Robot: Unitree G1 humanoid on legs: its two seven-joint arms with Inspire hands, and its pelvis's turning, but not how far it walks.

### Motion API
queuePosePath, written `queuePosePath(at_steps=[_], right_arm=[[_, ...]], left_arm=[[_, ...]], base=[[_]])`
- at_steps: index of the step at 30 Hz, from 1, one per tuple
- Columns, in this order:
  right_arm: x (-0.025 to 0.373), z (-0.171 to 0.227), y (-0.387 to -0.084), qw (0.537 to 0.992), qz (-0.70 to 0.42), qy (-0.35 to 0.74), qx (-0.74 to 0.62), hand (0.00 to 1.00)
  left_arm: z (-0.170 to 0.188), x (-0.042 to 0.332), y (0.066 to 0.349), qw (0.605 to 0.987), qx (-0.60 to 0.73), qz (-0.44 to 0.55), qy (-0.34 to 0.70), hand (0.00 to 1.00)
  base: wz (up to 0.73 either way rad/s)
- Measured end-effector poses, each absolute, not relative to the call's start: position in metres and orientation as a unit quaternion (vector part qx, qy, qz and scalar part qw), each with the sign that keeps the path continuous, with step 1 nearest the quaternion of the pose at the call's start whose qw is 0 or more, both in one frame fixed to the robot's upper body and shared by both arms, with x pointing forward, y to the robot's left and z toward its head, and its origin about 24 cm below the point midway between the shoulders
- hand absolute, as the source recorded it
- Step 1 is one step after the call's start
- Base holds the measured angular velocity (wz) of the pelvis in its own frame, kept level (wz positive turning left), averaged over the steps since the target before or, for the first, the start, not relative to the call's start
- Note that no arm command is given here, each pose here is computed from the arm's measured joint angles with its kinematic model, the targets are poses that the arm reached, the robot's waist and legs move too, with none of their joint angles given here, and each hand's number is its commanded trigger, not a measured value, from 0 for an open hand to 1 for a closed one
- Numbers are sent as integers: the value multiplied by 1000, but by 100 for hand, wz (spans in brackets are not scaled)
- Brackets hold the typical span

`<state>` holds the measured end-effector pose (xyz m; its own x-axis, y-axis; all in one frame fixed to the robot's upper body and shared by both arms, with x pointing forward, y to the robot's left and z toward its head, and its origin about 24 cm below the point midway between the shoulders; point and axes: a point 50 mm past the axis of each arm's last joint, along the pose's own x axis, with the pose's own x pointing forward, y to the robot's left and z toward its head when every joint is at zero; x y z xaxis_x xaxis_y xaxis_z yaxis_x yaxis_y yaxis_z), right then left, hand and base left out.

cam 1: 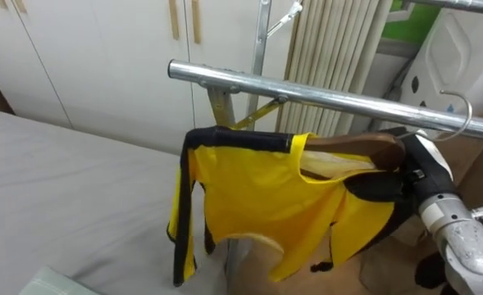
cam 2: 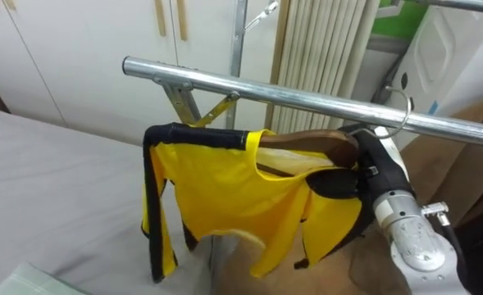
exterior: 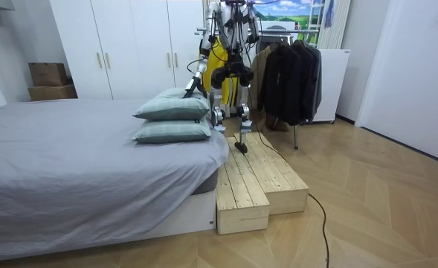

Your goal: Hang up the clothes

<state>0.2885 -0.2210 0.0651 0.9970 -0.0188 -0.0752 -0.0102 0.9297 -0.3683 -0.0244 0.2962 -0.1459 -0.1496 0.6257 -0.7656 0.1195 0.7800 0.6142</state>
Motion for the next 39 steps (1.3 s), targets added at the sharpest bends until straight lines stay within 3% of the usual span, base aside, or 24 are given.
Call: queuePosePath(at_steps=[16, 27, 39], right_arm=[[327, 55, -237, 982, 8, 109, -152, 100], [330, 48, -254, 977, 9, 147, -157, 100], [315, 11, -271, 966, -13, 217, -140, 100]], left_arm=[[-140, -8, 304, 622, 282, 204, 701, 0], [-140, -4, 303, 632, 277, 202, 695, 0], [-139, -3, 305, 632, 279, 206, 693, 0]], base=[[10], [4], [4]])
